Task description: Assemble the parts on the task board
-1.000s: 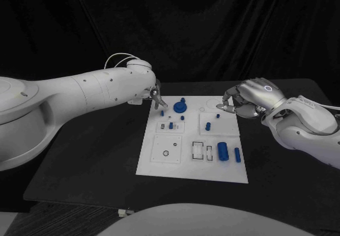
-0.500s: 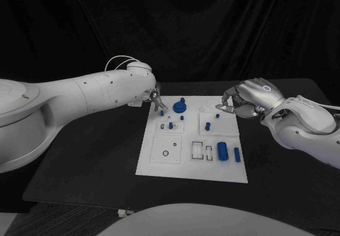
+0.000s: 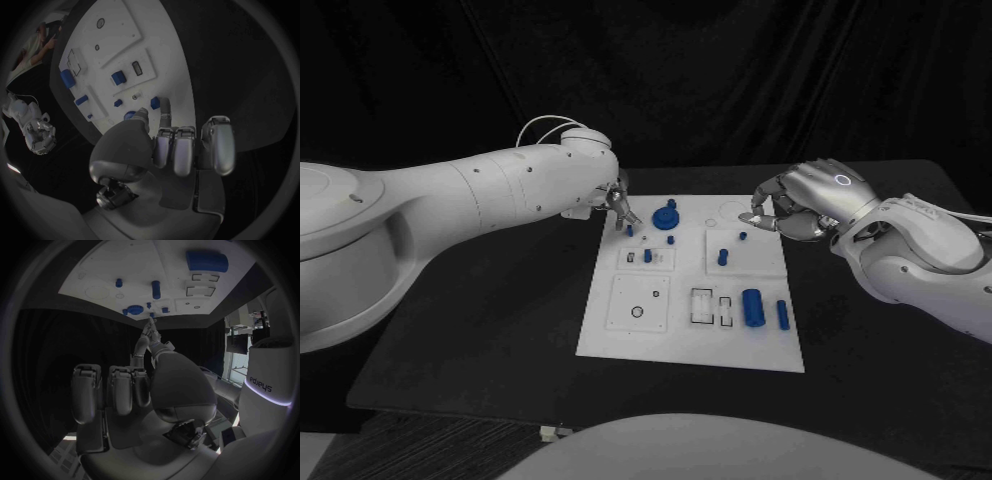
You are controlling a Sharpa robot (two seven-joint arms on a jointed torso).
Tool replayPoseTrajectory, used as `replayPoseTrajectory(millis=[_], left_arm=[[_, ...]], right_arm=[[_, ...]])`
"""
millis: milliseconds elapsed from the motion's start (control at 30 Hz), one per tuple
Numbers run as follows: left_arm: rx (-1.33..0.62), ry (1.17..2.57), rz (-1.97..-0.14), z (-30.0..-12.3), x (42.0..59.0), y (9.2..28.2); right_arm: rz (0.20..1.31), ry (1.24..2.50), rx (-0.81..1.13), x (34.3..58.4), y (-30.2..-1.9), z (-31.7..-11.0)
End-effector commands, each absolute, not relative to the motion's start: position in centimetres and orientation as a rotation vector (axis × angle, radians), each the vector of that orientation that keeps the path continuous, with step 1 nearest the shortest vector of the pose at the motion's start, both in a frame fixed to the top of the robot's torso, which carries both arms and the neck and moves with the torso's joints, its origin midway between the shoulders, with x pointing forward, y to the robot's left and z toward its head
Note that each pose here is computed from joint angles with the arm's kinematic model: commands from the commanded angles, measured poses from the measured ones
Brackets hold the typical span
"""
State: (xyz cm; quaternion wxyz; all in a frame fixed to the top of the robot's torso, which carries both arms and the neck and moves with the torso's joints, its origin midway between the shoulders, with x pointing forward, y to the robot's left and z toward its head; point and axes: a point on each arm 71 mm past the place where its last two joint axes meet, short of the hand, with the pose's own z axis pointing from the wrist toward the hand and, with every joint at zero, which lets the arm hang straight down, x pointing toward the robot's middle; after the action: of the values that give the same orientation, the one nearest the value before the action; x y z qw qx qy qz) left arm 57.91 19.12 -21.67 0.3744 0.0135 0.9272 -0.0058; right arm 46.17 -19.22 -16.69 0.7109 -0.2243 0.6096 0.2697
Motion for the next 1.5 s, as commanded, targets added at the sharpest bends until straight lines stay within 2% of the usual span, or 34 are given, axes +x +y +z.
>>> replayPoseTrajectory(millis=[33, 1500], left_arm=[[0.053, 2.388, -0.029, -21.88, 57.82, 18.93], [0.053, 2.391, -0.048, -22.62, 57.98, 18.37]], right_arm=[[0.587, 1.361, -0.487, 46.21, -19.28, -16.81], [0.577, 1.379, -0.488, 46.32, -19.32, -16.99]])
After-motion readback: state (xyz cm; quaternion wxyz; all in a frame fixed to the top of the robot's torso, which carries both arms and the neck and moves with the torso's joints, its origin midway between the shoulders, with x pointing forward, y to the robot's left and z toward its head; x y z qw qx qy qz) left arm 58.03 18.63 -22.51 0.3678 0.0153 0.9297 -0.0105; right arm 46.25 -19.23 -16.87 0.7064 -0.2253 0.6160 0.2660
